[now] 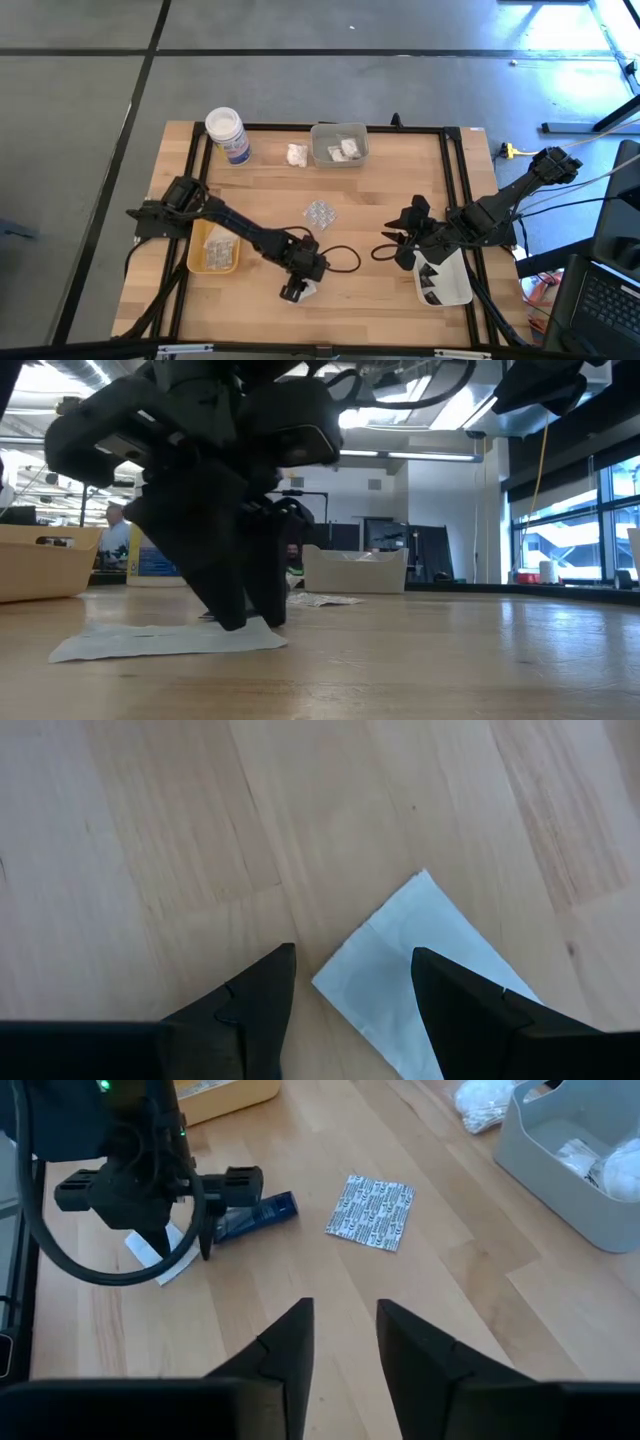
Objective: Pick & Place Travel size toiletries
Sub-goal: Put the white bandage pack into the yellow bin
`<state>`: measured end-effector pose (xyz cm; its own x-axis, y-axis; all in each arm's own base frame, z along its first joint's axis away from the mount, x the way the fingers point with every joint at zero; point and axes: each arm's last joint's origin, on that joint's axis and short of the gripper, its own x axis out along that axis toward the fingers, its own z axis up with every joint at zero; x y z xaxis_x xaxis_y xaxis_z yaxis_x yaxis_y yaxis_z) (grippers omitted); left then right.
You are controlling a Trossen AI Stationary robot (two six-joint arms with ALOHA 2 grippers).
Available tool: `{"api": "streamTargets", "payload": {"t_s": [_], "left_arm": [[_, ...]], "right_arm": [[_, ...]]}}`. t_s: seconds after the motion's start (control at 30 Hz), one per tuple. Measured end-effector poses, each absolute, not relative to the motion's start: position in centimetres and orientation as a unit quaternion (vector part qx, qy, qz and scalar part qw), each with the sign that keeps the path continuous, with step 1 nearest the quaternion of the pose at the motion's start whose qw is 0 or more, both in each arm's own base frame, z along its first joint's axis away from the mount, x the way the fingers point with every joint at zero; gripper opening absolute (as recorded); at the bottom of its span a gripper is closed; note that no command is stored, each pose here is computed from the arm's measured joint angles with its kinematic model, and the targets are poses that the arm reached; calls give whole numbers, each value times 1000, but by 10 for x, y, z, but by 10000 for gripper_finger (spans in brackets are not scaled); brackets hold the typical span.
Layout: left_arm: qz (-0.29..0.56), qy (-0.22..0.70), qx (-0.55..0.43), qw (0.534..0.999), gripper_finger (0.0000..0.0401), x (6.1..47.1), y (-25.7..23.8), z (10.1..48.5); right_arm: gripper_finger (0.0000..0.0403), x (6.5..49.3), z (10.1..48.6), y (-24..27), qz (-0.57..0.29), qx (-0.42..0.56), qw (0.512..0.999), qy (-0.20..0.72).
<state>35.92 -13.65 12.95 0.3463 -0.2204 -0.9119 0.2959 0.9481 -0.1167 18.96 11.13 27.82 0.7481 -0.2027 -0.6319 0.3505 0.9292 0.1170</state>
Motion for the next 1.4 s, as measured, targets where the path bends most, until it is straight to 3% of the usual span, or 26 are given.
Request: {"api": "streamTargets", "payload": {"t_s": [0.5, 0.97, 1.4], "left_arm": [[-138, 554, 49, 819, 195, 354, -145, 128], [-127, 555, 51, 821, 121, 354, -144, 127], [-122, 557, 55, 820, 77, 353, -143, 127]], "right_arm": [[105, 190, 278, 111, -149, 115, 928, 322], [126, 190, 278, 111, -149, 115, 928, 322], [100, 190, 278, 111, -149, 115, 928, 322]]}}
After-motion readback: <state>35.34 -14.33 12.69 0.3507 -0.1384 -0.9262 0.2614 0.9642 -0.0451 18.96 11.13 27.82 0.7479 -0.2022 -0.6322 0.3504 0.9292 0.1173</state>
